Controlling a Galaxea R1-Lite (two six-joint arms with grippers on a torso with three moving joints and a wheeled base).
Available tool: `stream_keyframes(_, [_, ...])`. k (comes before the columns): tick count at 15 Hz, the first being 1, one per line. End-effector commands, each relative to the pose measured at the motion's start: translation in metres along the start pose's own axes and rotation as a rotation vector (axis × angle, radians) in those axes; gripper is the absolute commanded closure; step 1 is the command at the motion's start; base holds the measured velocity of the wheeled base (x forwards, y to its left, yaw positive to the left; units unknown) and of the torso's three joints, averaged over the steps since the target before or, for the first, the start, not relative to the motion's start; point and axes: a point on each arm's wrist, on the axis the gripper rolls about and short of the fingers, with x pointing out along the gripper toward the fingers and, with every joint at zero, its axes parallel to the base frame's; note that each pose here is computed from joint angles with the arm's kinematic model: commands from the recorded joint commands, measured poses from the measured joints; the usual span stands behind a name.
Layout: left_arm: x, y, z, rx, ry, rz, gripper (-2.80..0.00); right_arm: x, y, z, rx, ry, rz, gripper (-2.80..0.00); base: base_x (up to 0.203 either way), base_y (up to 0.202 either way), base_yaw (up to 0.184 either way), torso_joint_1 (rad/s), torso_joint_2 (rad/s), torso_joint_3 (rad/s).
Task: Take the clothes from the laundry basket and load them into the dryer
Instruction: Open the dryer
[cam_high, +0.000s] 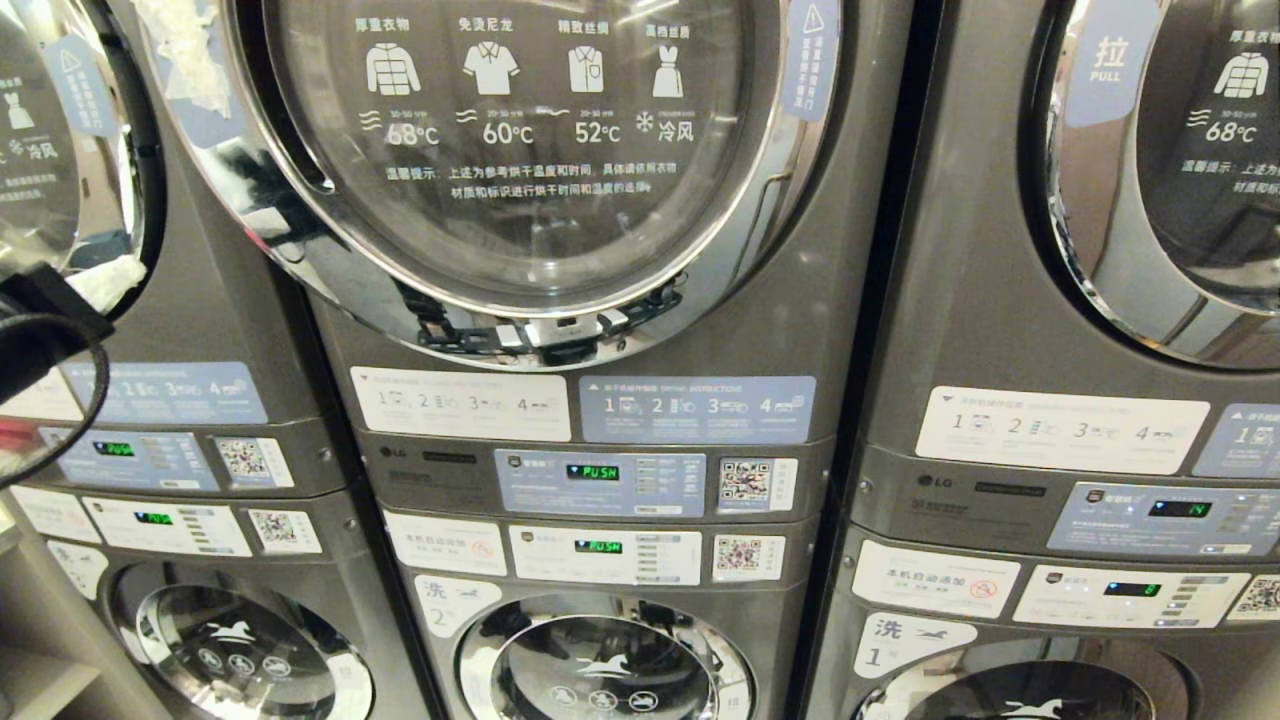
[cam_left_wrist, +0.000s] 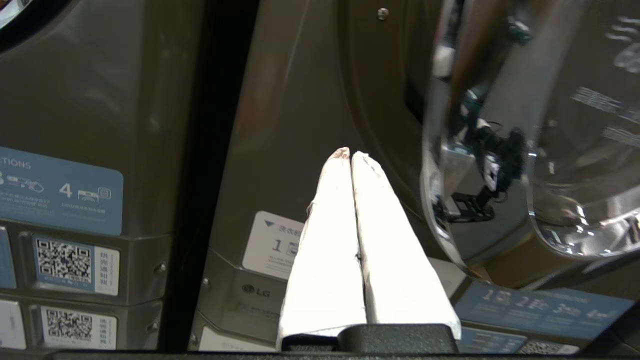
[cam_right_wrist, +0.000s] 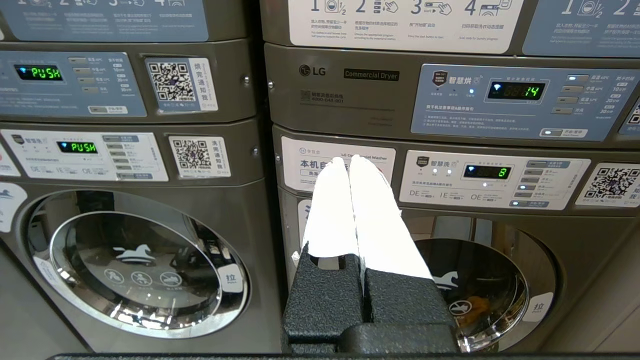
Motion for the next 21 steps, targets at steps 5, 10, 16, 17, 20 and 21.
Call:
stream_keyframes(5, [0.053, 0.031, -0.024, -0.005, 0.020, -0.121, 0.00, 0.000, 0.000, 0.000, 0.001, -0.001, -0.001, 0.00, 0.000, 0.000, 0.000, 0.000, 0.00, 0.000])
stream_keyframes(10, [0.092, 0.048, -0.030, 0.032, -0.052, -0.215, 0.00, 0.000, 0.000, -0.001, -0.001, 0.000, -0.002, 0.00, 0.000, 0.000, 0.000, 0.000, 0.00, 0.000])
stream_keyframes(16, [0.107, 0.043, -0.034, 0.059, -0.036, -0.378, 0.00, 0.000, 0.000, 0.000, -0.006, -0.001, -0.001, 0.00, 0.000, 0.000, 0.000, 0.000, 0.00, 0.000])
stream_keyframes(17, [0.109, 0.038, -0.035, 0.057, -0.034, -0.393, 0.00, 0.000, 0.000, 0.000, -0.007, -0.001, -0.002, 0.00, 0.000, 0.000, 0.000, 0.000, 0.00, 0.000])
stream_keyframes(20, [0.113, 0.023, -0.036, 0.066, -0.047, -0.439, 0.00, 0.000, 0.000, 0.000, -0.008, -0.001, -0.001, 0.00, 0.000, 0.000, 0.000, 0.000, 0.00, 0.000])
stream_keyframes(21, [0.113, 0.018, -0.036, 0.069, -0.053, -0.451, 0.00, 0.000, 0.000, 0.000, -0.008, -0.001, -0.001, 0.00, 0.000, 0.000, 0.000, 0.000, 0.00, 0.000])
